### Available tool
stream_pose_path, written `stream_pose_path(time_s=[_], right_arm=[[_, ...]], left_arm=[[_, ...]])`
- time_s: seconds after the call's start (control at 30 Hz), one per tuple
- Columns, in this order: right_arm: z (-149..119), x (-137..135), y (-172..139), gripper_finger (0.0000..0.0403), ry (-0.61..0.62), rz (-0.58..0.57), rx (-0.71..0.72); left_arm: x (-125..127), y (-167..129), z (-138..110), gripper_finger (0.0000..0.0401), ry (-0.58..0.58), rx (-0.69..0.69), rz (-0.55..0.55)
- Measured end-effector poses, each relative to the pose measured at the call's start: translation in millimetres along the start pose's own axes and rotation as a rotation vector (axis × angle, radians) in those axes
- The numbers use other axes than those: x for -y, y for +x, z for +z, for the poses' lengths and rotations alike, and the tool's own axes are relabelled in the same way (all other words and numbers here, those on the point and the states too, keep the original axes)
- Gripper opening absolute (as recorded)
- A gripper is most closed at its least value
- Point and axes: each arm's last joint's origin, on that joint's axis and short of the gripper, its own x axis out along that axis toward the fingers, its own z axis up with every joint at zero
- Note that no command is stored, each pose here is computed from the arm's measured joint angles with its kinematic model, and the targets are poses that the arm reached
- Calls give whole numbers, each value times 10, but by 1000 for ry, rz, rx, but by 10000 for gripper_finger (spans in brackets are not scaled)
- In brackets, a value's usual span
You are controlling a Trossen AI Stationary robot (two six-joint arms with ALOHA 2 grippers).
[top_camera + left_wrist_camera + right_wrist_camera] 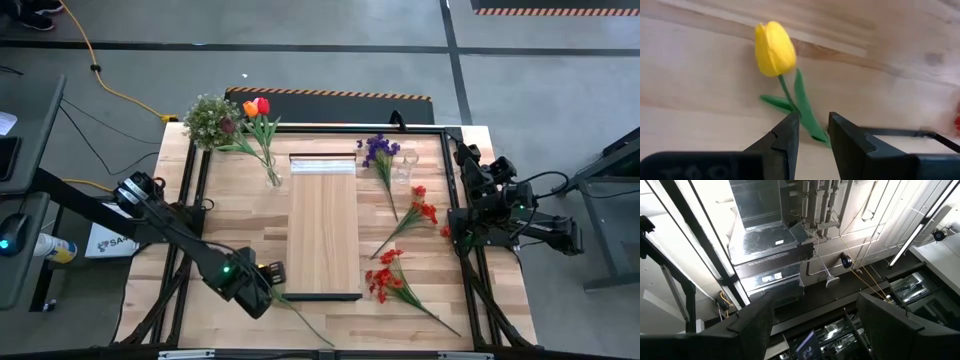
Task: Pick and place flowers into a vace then onto a shelf
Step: Put the yellow flower into the left transparent vase
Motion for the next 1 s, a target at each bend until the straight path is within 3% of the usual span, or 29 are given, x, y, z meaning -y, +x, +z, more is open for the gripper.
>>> stream_pose_path(time_s=[0.17, 0.4, 1.0], right_arm=[[1, -1, 0, 272, 0, 1, 1], [5, 0, 0, 271, -4, -6, 7], [26, -11, -1, 271, 7, 8, 28]], left_arm=[[-54, 92, 38, 140, -6, -32, 70], [-52, 124, 32, 140, -10, -31, 74], [5, 579, 53, 140, -46, 24, 210]])
